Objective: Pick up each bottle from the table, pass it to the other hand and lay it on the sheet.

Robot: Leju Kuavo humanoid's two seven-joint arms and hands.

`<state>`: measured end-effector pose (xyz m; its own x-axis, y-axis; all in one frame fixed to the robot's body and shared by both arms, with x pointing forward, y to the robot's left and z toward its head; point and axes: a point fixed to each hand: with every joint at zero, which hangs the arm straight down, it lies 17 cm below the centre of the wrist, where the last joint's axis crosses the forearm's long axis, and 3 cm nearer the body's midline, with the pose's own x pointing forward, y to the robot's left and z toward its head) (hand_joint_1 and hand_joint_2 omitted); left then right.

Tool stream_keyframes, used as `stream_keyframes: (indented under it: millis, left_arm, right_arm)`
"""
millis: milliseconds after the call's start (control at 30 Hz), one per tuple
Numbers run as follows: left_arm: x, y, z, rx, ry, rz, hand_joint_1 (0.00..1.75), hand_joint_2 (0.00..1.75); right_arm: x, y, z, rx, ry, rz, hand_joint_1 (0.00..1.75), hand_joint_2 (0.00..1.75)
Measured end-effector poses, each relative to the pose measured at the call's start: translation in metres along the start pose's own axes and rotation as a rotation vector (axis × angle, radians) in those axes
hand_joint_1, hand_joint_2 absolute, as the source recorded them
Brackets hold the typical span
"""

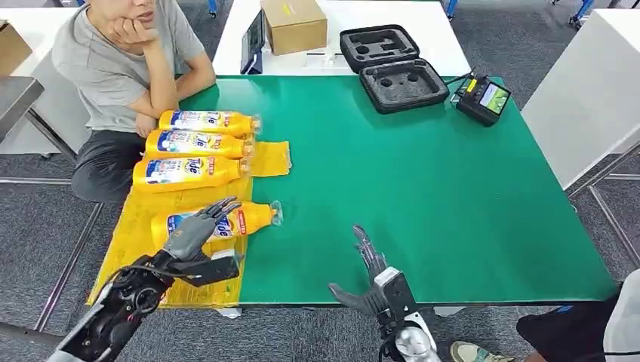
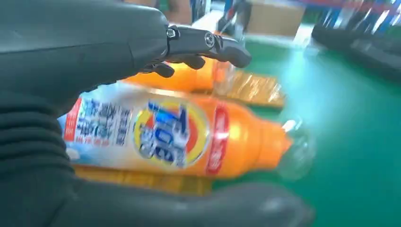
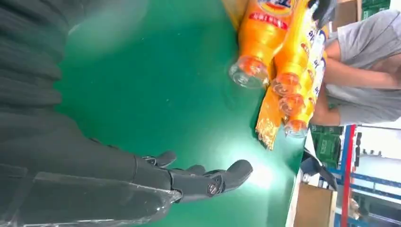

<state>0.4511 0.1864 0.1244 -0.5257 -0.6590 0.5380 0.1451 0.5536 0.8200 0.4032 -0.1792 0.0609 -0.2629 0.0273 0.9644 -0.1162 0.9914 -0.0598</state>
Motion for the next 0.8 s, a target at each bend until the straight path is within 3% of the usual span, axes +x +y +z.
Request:
stream_keyframes:
  millis: [33, 333, 600, 800]
  left_arm:
    - [0.007, 0.003, 0.0, 0.02, -0.019, 0.012, 0.0, 1.75]
    - [0.071, 0.052, -0.005, 0.29, -0.18, 0.204, 0.0, 1.75]
    - [0.096, 0.065, -0.01, 0.381, -0.237, 0.269, 0.0, 1.75]
    - [0.123, 0.082, -0.006, 0.473, -0.333, 0.507, 0.0, 1.75]
  right_arm:
    - [0.0, 0.0, 0.0, 0.0, 0.0, 0.0, 0.0, 1.75]
    - [0.006, 0.0, 0.0, -0.01, -0.015, -0.007, 0.0, 1.75]
    - [0.01, 0.002, -0.001, -0.014, -0.024, -0.004, 0.0, 1.75]
    - [0.03, -0.009, 0.005, -0.07, -0.072, -0.009, 0.0, 1.75]
